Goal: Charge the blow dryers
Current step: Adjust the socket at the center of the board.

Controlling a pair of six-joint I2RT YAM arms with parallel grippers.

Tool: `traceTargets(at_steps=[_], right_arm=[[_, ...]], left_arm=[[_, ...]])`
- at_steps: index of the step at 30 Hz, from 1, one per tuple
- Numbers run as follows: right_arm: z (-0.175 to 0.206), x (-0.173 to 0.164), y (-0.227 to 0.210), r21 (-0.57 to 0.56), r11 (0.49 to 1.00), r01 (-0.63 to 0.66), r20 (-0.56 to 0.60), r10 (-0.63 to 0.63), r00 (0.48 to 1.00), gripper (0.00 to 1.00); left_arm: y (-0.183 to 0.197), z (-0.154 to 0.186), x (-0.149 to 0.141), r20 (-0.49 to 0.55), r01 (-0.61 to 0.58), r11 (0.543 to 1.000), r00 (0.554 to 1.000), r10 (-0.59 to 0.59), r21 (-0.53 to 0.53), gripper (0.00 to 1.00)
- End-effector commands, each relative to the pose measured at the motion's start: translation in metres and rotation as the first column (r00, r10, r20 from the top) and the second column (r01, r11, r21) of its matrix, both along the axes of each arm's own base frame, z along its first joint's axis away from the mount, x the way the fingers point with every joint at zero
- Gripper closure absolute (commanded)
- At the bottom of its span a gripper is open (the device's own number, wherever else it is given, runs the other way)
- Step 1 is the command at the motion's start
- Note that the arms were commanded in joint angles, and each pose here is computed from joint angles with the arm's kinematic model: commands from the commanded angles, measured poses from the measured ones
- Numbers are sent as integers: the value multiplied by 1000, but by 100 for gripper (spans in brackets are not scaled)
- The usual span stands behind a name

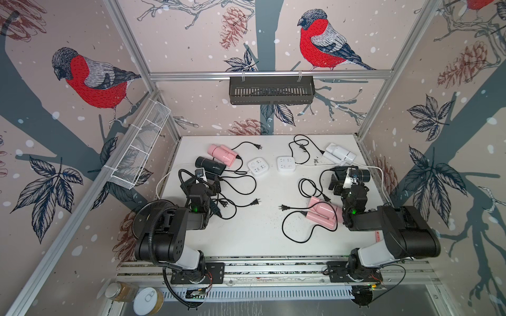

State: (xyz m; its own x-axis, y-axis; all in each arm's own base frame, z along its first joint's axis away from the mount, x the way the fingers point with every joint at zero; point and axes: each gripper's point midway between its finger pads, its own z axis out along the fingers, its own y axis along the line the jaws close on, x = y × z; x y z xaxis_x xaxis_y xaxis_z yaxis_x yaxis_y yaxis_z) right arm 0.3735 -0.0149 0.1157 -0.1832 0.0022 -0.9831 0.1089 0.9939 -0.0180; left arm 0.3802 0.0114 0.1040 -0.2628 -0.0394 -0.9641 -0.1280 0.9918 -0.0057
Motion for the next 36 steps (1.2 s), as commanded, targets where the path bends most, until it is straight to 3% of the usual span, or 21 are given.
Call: traceTargets(at_steps=[1, 6, 8, 11, 13, 16, 20, 27, 36], right_arm=[[9, 1, 0, 14, 1000, 3, 38, -3, 999, 0], [9, 0, -3, 20, 1000, 15, 39, -15, 999, 0], [14, -5, -18, 39, 992, 117, 63, -119, 991, 0], [28, -6, -19, 29, 989, 143, 82, -145, 986, 0], [36, 1, -14, -2, 987, 158, 34, -158, 987, 0], [55, 9, -3, 45, 984, 170, 4, -170, 985, 0], [89, 18, 33, 145, 989, 40, -5, -40, 999, 0], [127, 27, 85, 213, 962, -168, -54, 184, 981, 0], [145, 21, 117, 284, 921, -267, -37, 289, 957, 0]], left_arm=[[3, 16, 4, 63, -10, 1000, 998, 9, 12, 0], [3, 17, 3, 66, -10, 1000, 998, 9, 13, 0], [-1, 22, 0, 85, 11, 1000, 996, -12, 14, 0], [2, 43, -3, 104, -2, 1000, 995, 0, 20, 0], [7, 59, -7, 108, -44, 999, 993, 44, 2, 0], [1, 87, -12, 148, -46, 995, 987, 59, -91, 0], [-13, 113, -5, 126, -3, 974, 991, 33, -229, 0], [-50, 118, 12, 3, 116, 925, 992, -123, -363, 0], [-99, 111, 24, -58, 235, 872, 956, -287, -429, 1]])
